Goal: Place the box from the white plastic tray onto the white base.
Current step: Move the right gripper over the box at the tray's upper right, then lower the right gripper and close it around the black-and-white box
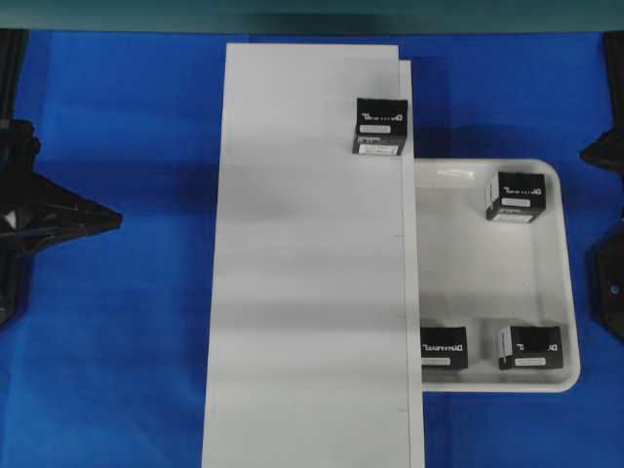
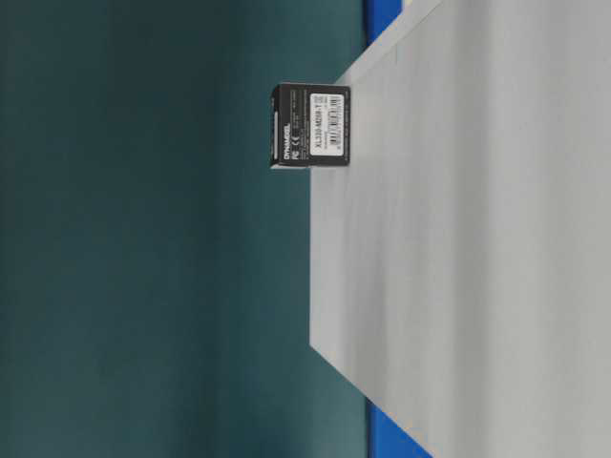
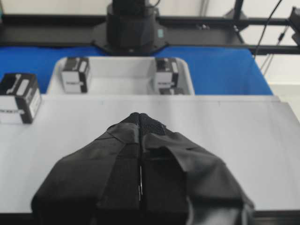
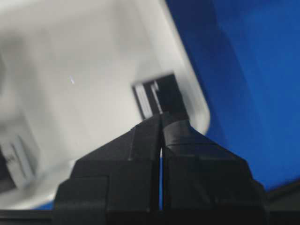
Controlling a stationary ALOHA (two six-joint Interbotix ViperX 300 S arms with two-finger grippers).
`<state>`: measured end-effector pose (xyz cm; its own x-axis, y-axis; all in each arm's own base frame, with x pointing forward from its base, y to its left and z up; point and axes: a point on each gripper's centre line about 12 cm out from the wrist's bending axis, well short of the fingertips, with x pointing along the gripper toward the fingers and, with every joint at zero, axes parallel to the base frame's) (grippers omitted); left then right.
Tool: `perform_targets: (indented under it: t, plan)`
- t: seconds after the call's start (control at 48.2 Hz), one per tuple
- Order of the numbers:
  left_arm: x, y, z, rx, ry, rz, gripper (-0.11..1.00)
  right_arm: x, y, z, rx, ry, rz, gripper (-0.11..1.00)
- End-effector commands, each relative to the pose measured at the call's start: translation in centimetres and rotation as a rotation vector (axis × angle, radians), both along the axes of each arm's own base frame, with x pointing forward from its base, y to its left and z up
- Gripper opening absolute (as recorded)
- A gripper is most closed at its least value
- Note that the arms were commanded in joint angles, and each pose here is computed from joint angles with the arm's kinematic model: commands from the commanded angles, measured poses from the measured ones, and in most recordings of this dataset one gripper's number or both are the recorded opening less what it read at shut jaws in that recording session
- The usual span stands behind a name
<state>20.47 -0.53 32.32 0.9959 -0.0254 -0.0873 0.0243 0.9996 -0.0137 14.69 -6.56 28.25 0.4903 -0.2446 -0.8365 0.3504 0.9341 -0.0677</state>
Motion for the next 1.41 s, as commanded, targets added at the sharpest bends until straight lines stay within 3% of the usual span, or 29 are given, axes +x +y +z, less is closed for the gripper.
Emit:
perform_targets:
  t: [0.0, 0.166, 0.332, 0.601, 0.705, 0.892, 1.016, 1.389]
  plan:
    - [0.2, 0.0, 1.0, 0.001, -0.017, 0.002, -0.07, 0.3, -0.8, -0.6, 0.028, 0.077, -0.026, -0.02]
    - [0.2, 0.0, 0.8, 0.0, 0.0, 0.002, -0.07, 1.2, -2.2, -2.4, 0.101, 0.219, -0.012, -0.01]
    - [0.1, 0.0, 1.0, 0.001, -0.006, 0.002, -0.07, 2.9, -3.2, -3.2, 0.162, 0.245, 0.063, 0.0]
    - [0.1, 0.1, 1.0, 0.001, -0.006, 0.003, -0.07, 4.3, -4.1, -4.6, 0.181, 0.279, 0.177, 0.07]
    - [0.1, 0.1, 1.0, 0.0, -0.005, 0.004, -0.07, 4.4, -4.3, -5.3, 0.177, 0.3, 0.214, 0.2]
    - [0.2, 0.0, 0.9, 0.0, 0.0, 0.002, -0.07, 4.7, -4.6, -6.3, 0.159, 0.304, 0.235, 0.74]
    - [0.4, 0.0, 0.6, 0.0, 0.012, 0.002, -0.07, 5.0, -4.9, -7.0, 0.142, 0.29, 0.231, 0.98]
    - [0.4, 0.0, 0.7, -0.006, 0.009, 0.003, -0.07, 4.9, -4.9, -10.0, 0.181, 0.351, 0.253, 1.0]
